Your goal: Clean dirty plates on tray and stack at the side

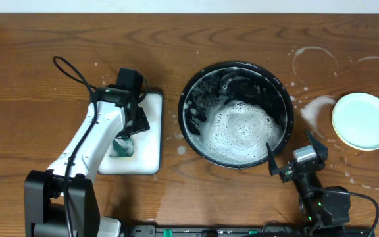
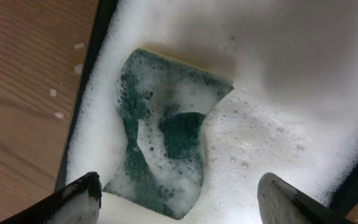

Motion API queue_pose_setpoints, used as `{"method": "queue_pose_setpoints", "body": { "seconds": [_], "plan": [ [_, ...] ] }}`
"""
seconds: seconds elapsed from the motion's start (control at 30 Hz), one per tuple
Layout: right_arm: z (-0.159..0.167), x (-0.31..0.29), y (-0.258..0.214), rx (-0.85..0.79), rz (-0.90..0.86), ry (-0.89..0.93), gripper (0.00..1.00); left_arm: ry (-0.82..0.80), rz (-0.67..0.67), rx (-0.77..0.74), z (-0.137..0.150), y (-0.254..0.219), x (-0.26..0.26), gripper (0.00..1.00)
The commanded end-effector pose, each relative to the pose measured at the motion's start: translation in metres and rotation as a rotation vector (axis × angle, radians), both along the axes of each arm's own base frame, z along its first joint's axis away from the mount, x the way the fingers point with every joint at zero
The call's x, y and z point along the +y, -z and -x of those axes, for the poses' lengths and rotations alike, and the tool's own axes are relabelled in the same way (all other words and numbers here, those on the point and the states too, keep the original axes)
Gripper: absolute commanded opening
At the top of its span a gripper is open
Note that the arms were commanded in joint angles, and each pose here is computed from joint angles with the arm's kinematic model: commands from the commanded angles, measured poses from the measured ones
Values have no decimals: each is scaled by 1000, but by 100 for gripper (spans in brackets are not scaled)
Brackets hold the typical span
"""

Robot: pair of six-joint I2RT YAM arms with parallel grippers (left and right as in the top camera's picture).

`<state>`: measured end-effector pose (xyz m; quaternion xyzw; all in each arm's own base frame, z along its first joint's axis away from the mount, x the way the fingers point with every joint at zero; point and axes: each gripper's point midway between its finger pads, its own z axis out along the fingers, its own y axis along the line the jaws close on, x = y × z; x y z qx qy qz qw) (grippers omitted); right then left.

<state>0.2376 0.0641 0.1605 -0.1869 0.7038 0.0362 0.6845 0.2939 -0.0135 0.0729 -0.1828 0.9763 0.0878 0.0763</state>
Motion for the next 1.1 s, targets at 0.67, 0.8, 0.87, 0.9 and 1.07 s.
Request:
{"method": "queue_pose_setpoints", "body": {
  "seconds": [0.67, 0.8, 0.87, 0.9, 1.07],
  "plan": [
    [-1, -6, 1, 0, 9, 25, 99, 76, 28, -489, -18, -85, -8, 82],
    [-1, -6, 1, 0, 9, 25, 99, 124, 30, -771, -20, -124, -1, 82],
    [-1, -6, 1, 0, 9, 25, 99, 121, 23, -884, -13, -137, 6, 82],
    [-1, -6, 1, 0, 9, 25, 99, 113, 18, -934, -8, -141, 10, 82],
    [-1, -6, 1, 0, 9, 25, 99, 34, -7, -1138, 20, -152, 36, 82]
  ]
}}
